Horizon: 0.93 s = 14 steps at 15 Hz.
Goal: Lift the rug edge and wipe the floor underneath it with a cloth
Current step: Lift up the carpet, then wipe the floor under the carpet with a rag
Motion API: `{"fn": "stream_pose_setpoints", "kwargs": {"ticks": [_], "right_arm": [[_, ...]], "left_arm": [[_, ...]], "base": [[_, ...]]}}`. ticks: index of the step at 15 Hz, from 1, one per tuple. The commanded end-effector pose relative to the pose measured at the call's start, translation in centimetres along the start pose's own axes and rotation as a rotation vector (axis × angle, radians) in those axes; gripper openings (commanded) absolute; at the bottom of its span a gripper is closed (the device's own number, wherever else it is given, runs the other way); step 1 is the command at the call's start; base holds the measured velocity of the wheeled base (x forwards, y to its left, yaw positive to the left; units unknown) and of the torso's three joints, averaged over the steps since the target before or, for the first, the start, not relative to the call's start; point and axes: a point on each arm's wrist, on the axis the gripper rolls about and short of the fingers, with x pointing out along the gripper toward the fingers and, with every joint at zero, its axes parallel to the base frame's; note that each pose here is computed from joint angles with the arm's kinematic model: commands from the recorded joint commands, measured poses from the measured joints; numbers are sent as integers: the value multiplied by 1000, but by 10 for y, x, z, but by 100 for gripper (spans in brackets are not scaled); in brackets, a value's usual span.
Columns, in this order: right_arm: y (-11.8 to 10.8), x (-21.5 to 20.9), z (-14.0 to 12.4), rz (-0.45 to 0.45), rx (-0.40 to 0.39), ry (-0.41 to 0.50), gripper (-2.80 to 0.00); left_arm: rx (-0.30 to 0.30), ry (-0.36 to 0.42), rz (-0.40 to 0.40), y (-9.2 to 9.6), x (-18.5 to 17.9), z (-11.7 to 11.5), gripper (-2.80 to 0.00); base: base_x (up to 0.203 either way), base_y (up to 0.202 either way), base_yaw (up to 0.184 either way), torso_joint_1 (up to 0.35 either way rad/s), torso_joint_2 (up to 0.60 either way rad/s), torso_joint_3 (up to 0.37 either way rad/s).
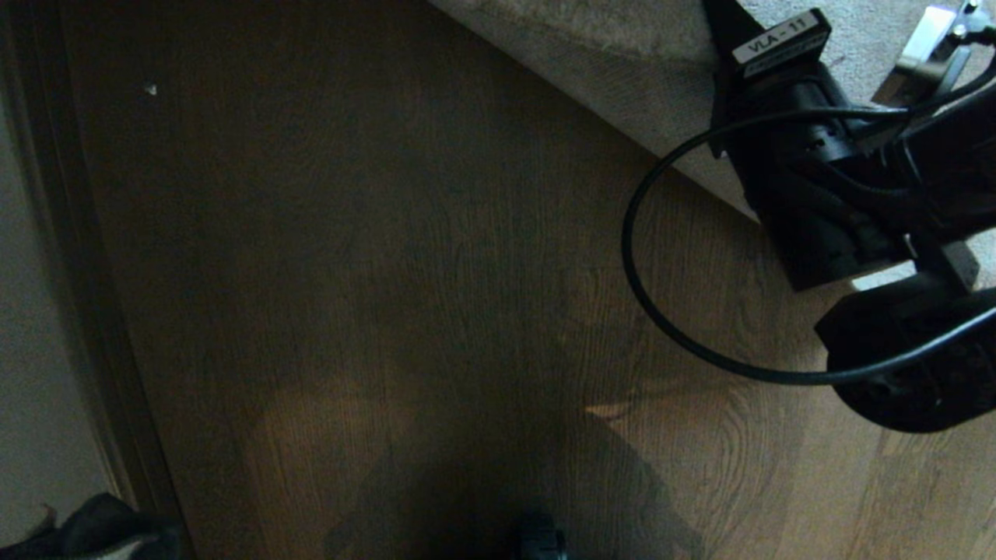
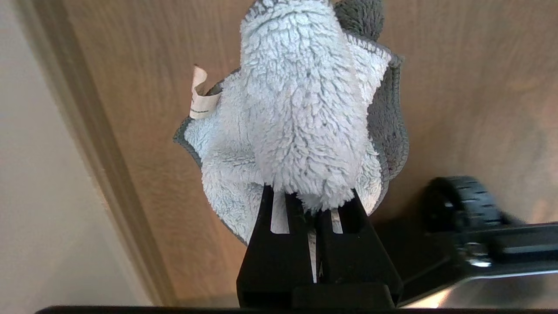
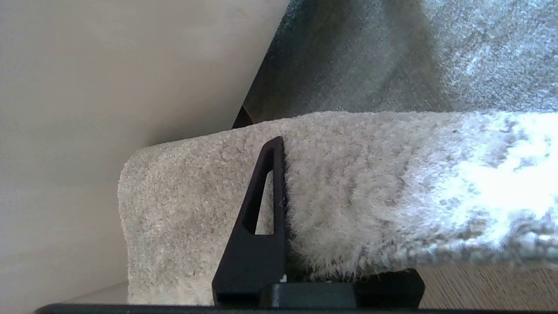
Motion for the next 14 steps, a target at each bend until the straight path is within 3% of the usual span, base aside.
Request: {"fn": "stream_pose_setpoints", "kwargs": {"ticks": [1, 8, 14], "right_arm": [[5, 1, 5, 36, 19, -45, -280], [6, 15, 19, 64, 12, -114, -280], [5, 16, 17, 62, 11, -113, -280]], "left_arm": [[-25, 65, -22, 1, 8, 14, -280], [-31, 154, -89, 3, 29, 37, -280], [-19, 199, -162, 1, 68, 66, -280]], "base": [[0, 0, 0, 0, 0, 0], [0, 0, 0, 0, 0, 0], [0, 0, 0, 0, 0, 0]]}}
